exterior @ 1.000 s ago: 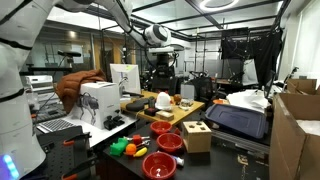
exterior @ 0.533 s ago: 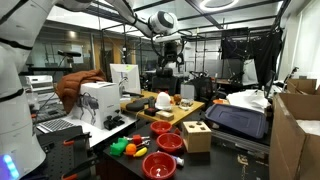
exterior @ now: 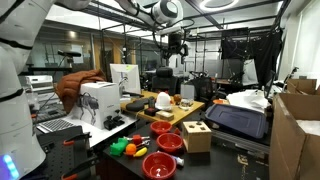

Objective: Remove the orange ball from the red bowl and place it on the table

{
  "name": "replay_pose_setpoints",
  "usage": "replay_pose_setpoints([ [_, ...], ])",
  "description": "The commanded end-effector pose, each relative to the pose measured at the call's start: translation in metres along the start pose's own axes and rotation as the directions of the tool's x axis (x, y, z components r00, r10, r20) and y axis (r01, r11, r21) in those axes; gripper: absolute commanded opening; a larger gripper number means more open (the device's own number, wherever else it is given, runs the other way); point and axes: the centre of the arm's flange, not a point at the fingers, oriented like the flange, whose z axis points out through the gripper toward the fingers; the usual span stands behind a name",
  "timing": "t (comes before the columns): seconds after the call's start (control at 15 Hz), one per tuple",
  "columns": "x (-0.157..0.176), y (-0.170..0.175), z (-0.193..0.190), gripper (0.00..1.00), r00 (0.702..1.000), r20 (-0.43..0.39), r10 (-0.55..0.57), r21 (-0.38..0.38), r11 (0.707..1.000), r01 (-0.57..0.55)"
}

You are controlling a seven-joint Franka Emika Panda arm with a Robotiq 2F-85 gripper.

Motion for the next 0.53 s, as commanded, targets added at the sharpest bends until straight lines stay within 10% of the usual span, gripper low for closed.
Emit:
replay_pose_setpoints([
  [0.0, -0.019, 0.006, -0.025, 1.0, 0.995, -0.039, 0.087, 0.033, 0.996, -0.085],
  [0.47, -0.015, 0.001, -0.036, 1.0, 0.996, -0.061, 0.071, 0.052, 0.996, -0.068],
])
